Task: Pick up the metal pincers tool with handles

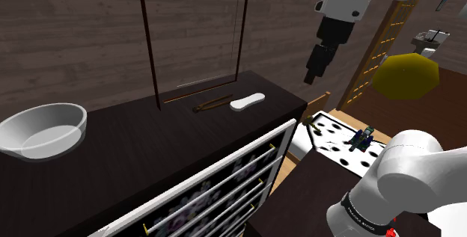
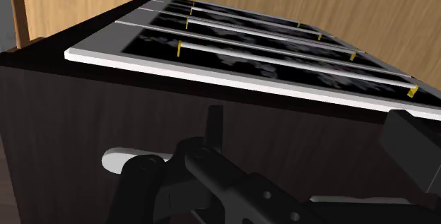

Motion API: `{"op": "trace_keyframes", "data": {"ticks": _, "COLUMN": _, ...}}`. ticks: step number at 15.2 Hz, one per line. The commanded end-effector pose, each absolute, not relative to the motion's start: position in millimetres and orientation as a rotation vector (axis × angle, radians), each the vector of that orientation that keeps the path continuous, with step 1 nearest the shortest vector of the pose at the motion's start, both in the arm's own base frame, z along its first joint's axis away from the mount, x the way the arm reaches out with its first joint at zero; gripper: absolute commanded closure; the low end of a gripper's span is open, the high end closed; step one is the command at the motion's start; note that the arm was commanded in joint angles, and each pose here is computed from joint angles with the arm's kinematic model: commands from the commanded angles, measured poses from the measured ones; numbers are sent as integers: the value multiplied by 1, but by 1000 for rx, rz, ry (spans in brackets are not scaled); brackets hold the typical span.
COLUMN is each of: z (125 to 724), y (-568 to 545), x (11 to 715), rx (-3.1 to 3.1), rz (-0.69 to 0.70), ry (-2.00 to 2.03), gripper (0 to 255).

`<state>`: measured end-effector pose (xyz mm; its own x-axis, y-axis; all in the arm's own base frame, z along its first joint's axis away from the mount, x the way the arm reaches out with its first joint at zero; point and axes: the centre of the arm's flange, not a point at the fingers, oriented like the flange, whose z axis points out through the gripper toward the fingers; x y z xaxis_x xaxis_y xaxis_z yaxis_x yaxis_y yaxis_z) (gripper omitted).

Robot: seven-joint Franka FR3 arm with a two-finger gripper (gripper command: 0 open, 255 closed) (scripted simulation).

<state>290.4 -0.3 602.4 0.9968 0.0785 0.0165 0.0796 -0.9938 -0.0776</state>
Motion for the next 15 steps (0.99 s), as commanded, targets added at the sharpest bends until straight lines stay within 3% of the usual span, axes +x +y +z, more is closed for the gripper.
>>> {"op": "trace_keyframes", "data": {"ticks": 1, "z": 602, "y": 0, "x": 290, "rx": -3061, "rz": -21, "ry": -121, "gripper": 0}}
{"op": "trace_keyframes", "data": {"ticks": 15, "z": 506, "y": -42, "x": 441, "rx": -2971, "rz": -22, "ry": -879, "gripper": 0}}
